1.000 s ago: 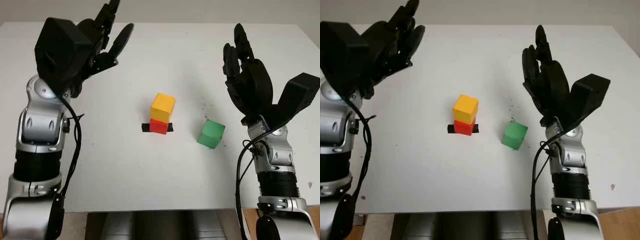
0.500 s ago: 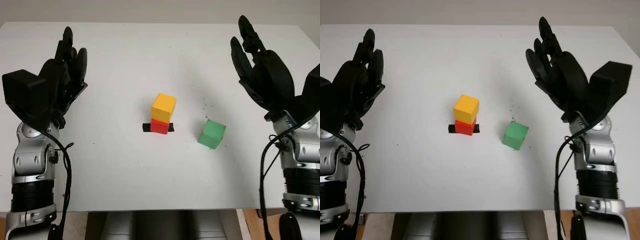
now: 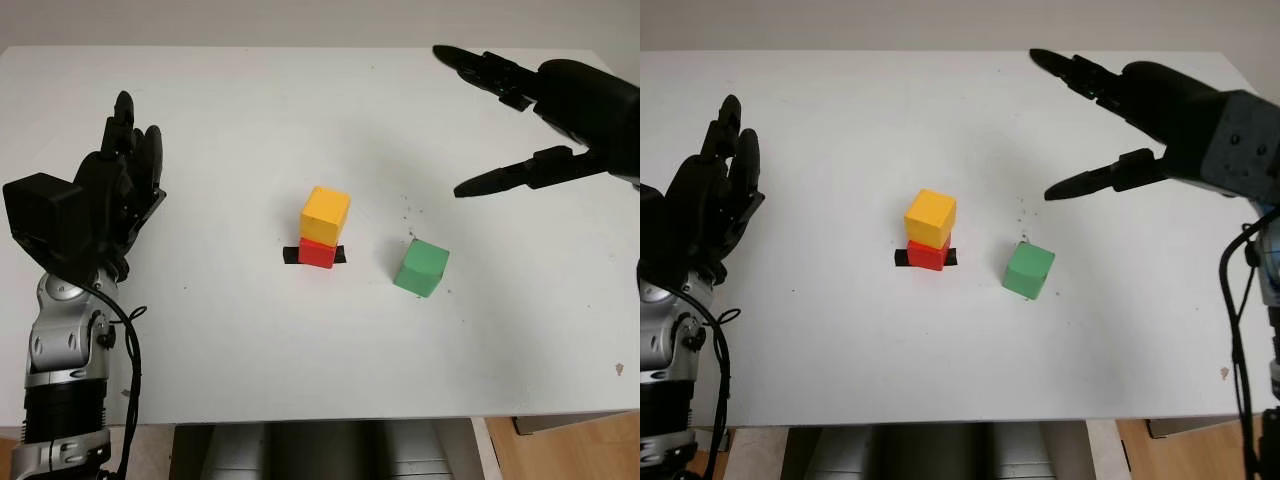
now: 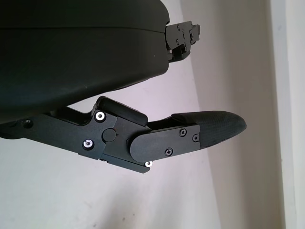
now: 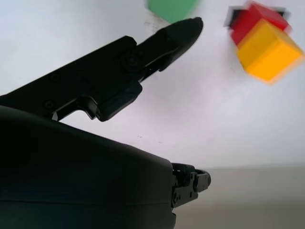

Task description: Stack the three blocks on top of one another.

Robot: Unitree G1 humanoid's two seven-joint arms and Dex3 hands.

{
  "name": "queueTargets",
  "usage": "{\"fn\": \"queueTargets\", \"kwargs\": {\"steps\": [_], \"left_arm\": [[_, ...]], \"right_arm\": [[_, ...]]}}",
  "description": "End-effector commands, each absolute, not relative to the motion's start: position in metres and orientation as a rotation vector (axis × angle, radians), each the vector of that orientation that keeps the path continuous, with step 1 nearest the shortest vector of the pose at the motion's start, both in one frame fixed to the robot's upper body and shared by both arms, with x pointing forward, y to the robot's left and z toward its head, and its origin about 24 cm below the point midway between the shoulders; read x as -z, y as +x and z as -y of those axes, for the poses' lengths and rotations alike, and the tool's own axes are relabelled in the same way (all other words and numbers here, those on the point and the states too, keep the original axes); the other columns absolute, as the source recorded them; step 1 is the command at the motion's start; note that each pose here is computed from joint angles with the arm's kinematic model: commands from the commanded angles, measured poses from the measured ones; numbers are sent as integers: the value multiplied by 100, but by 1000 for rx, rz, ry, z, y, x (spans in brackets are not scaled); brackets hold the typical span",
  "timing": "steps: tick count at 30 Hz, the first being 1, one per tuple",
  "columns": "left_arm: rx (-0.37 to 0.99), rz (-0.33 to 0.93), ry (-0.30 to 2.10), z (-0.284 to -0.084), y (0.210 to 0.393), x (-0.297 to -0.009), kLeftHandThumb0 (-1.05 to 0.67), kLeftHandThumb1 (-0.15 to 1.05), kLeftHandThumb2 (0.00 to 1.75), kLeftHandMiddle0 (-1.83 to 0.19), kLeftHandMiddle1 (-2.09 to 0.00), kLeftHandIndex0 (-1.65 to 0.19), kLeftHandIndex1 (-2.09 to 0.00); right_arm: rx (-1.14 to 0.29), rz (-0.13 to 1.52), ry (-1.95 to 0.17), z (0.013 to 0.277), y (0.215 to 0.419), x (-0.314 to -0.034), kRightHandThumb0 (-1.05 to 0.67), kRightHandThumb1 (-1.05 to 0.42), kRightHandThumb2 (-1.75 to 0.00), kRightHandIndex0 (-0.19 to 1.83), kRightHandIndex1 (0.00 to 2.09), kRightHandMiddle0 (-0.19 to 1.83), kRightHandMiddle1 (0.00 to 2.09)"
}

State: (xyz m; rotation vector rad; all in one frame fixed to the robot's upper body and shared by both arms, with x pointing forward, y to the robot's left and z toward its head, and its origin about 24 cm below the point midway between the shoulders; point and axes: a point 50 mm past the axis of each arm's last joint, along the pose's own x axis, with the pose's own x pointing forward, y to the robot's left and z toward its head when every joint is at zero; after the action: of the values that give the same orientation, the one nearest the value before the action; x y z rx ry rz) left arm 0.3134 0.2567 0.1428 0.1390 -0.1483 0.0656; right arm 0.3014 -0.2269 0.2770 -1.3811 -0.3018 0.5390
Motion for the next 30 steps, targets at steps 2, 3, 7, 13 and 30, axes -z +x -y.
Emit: {"fn": "queueTargets", "kwargs": {"steps": [2,3,7,13,30], "left_arm": [[-67,147,145,-260,310,-141,-77,105,61,19,0,19,0],[-67,143,145,-261,310,-140,-77,105,61,19,0,19,0],[-67,132,143,-261,310,-138,-76,105,61,19,0,19,0],[-52,131,127,-259,311,-138,-76,105,62,19,0,19,0],[-51,139,118,-257,309,-141,-74,105,60,19,0,19,-2]], "right_arm": [[-587,346,-1574,222,293,-283,-70,-77,-6,12,9,20,9],[-600,345,-1615,222,292,-282,-71,-78,-6,13,9,21,9],[-630,337,-1706,225,290,-281,-71,-78,-6,17,9,25,9],[-709,404,-1779,222,283,-271,-61,-81,-6,17,7,28,8],[-828,581,-1716,207,283,-224,-49,-79,-5,19,6,46,9]]}}
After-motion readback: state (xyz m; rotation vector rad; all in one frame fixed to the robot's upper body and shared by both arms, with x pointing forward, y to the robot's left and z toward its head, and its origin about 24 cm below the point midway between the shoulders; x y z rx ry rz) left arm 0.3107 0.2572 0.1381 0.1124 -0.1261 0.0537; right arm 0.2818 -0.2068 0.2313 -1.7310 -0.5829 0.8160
